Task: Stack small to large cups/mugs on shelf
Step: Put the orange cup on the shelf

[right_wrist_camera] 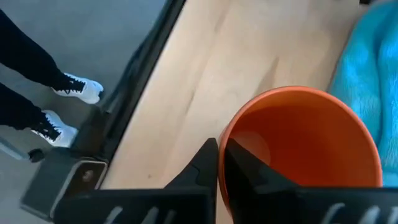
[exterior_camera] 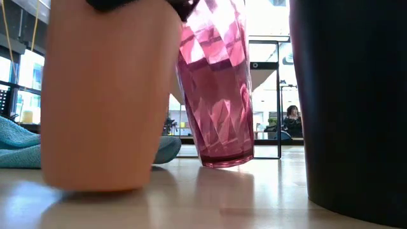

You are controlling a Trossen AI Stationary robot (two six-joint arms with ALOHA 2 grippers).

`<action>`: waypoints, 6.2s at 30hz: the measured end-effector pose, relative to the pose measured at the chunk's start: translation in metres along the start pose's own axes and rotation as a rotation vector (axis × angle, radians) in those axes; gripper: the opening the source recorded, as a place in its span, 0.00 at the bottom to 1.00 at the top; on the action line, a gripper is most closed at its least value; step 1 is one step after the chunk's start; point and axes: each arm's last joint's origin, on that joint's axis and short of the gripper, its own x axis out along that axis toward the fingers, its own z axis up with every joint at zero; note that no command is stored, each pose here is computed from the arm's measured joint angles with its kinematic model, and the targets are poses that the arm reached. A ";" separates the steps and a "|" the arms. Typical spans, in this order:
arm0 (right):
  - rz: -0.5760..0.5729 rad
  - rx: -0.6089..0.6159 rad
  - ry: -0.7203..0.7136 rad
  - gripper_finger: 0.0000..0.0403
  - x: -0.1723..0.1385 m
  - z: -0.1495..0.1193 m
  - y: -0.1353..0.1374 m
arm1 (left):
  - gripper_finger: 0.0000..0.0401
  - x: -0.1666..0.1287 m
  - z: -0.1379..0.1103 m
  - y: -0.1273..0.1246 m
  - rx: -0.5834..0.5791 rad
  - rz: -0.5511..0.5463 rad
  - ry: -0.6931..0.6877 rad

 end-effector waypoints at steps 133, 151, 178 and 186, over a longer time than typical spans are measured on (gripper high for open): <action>-0.386 0.250 -0.086 0.00 -0.307 -0.075 -0.377 | 0.33 0.001 0.014 -0.002 -0.267 0.003 -0.367; -0.342 0.278 -0.092 0.00 -0.295 -0.086 -0.397 | 0.33 0.010 0.024 0.001 -0.301 0.044 -0.376; -0.292 0.301 -0.021 0.00 -0.274 -0.093 -0.403 | 0.33 0.010 0.025 -0.002 -0.338 0.015 -0.379; -0.313 0.319 -0.003 0.00 -0.277 -0.098 -0.407 | 0.33 0.010 0.025 -0.003 -0.340 0.011 -0.364</action>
